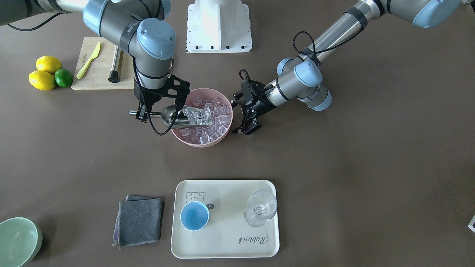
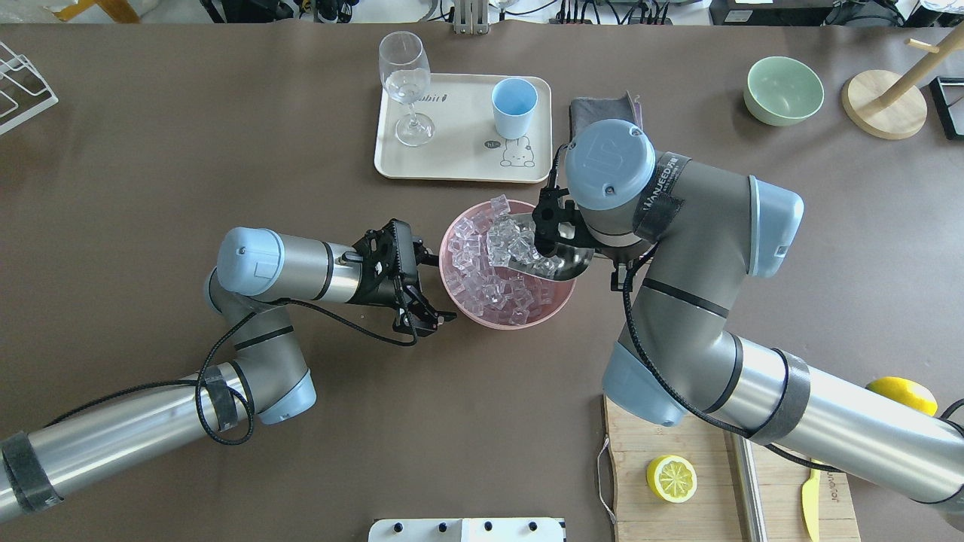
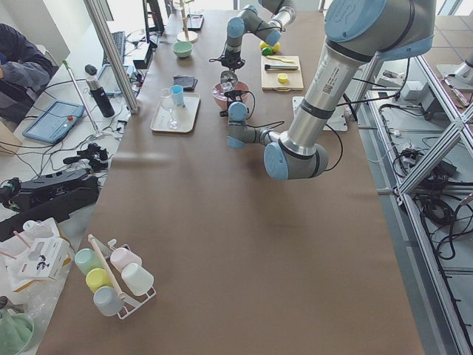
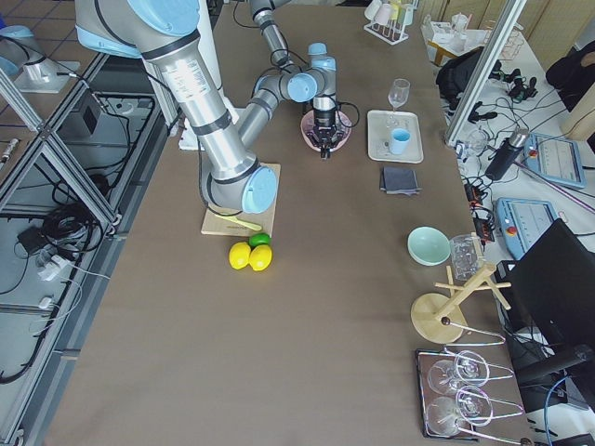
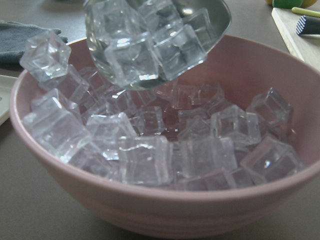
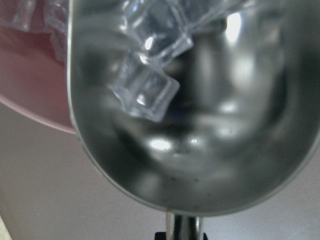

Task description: Put ice in cup with scoop

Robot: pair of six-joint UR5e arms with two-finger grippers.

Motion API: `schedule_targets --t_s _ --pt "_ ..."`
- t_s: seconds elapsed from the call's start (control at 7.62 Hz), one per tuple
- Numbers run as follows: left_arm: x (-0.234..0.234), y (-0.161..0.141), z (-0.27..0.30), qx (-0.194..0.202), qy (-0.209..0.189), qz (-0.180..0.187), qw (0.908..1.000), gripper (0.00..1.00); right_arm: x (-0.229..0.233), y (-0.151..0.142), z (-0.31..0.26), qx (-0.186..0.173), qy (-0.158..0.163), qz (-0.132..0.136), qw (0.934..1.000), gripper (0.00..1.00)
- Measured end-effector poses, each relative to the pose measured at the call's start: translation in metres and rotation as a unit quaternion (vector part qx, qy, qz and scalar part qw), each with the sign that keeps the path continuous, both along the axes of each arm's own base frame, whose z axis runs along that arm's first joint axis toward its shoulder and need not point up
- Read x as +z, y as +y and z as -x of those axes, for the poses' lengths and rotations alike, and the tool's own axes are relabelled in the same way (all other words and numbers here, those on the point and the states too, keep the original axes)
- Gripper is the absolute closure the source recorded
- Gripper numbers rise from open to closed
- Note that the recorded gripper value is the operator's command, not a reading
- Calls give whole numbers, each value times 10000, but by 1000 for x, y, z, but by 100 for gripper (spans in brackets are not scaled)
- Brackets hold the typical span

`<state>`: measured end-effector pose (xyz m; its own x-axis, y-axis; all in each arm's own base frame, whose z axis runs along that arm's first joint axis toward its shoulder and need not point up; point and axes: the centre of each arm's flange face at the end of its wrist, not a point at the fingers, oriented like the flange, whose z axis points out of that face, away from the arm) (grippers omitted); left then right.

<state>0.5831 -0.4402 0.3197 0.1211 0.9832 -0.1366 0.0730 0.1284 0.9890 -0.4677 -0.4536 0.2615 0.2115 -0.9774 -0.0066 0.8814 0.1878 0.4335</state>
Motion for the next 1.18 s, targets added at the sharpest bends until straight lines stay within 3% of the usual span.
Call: schedule_targets --t_s 0.66,0.92,1.18 --pt "0 0 0 0 -2 1 10000 2 -20 8 -26 -32 -614 -32 9981 100" --pt "0 0 0 4 -8 5 10000 2 -11 -19 -66 117 -829 245 9962 100" --pt "3 1 2 7 -18 9 10000 2 4 -60 -122 502 -1017 781 9905 100"
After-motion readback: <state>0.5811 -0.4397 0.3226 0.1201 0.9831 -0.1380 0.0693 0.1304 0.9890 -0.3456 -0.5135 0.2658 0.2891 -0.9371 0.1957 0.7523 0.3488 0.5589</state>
